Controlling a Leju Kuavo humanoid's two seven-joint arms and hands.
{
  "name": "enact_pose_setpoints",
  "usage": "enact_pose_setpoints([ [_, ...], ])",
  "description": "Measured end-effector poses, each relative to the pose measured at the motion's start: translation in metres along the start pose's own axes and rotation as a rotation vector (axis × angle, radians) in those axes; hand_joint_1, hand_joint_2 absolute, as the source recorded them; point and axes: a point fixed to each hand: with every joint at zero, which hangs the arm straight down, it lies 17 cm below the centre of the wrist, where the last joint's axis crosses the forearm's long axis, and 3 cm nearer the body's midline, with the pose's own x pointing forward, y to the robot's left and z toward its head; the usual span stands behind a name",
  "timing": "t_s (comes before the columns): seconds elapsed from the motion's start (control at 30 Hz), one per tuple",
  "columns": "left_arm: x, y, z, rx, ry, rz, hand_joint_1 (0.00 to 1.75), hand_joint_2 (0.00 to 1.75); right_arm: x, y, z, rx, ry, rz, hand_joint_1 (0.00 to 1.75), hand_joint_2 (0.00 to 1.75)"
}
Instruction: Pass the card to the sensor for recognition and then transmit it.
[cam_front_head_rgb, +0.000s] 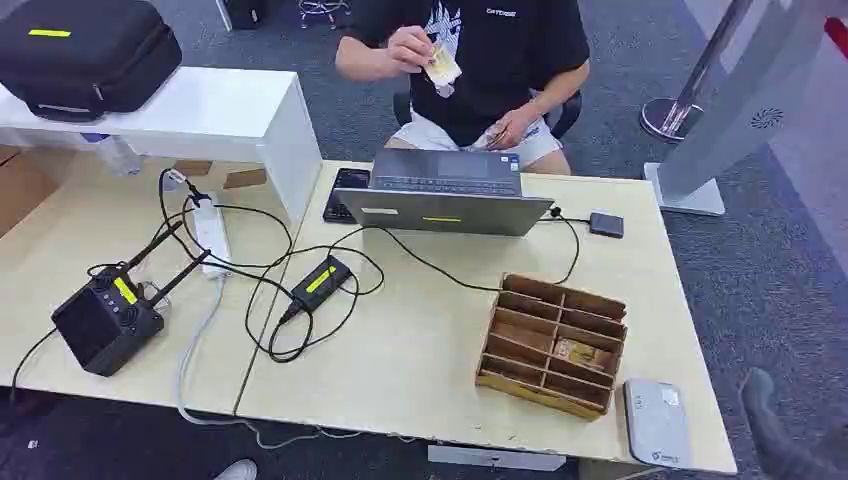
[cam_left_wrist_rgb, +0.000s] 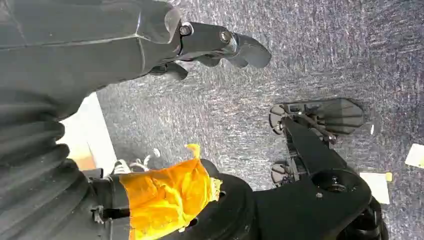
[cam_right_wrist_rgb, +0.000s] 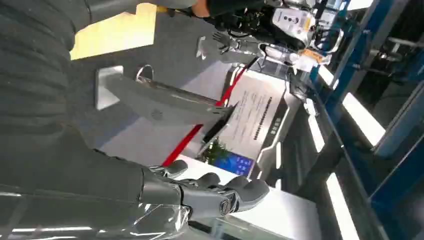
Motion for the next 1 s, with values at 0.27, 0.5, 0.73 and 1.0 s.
enact_pose_setpoints([
  [0.27,0.001,-0.001,0.0,-0.002,-0.001,-0.023,0.0,1.75,0.014,0.045,-0.016,0.068,-0.058,0.039,0.0,1.75],
  [0.5,0.003,-0.002,0.0,-0.011,-0.004,-0.055,0.0,1.75,0.019,0.108,-0.028,0.169,-0.088,0.062,0.0,1.75],
  [0.73,0.003,-0.003,0.0,-0.012,-0.002,-0.085,0.0,1.75,0.025,0.17,-0.037,0.275,-0.124,0.104,0.0,1.75],
  [1.0,0.004,-0.004,0.0,-0.017,-0.001,-0.122,0.0,1.75,0.037,0.235,-0.046,0.387,-0.195,0.185,1.71,1.75],
])
